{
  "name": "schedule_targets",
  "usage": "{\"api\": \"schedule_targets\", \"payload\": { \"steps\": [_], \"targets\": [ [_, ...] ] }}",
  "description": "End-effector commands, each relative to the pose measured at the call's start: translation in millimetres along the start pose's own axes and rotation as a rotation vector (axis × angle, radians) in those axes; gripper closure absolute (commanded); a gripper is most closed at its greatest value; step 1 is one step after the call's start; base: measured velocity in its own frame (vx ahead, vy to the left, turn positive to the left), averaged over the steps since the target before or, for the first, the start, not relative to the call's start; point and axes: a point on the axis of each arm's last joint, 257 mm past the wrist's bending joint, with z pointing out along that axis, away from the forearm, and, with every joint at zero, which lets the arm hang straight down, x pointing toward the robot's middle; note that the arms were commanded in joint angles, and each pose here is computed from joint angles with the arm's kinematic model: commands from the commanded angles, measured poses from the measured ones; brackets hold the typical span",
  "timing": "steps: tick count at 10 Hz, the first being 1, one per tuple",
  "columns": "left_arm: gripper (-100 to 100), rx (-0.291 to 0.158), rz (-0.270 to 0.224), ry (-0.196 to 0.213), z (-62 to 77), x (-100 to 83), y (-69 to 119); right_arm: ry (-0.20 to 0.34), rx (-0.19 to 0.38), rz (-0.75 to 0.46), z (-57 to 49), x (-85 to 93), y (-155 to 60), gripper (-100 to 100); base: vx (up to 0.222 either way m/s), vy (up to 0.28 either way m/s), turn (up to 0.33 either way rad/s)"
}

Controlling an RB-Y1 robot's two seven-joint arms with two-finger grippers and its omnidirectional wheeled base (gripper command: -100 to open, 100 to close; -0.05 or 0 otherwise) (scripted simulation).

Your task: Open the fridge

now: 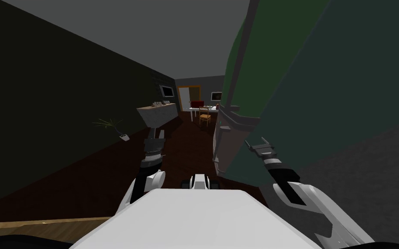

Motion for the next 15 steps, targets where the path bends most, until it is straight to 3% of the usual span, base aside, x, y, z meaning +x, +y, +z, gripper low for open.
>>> {"api": "schedule_targets", "payload": {
  "steps": [1, 6, 11, 15],
  "targets": [
    [0, 0.0, 0.0, 0.0, 0.0, 0.0, 0.0, 0.03, 0.008, -0.11, -0.5, 12.4, -10, -100, 0.0, 0.078, 0.06],
    [0, 0.0, 0.0, 0.0, 0.0, 0.0, 0.0, 0.112, 0.026, -0.353, -2.3, 42.6, -38, -100, -0.005, 0.085, 0.103],
    [0, 0.0, 0.0, 0.0, 0.0, 0.0, 0.0, 0.167, 0.034, -0.512, -4.6, 61.4, -57, -100, -0.002, 0.075, 0.098],
    [0, 0.0, 0.0, 0.0, 0.0, 0.0, 0.0, 0.245, 0.042, -0.706, -9.3, 85.6, -84, -100, -0.001, 0.102, 0.13]
  ]
}}
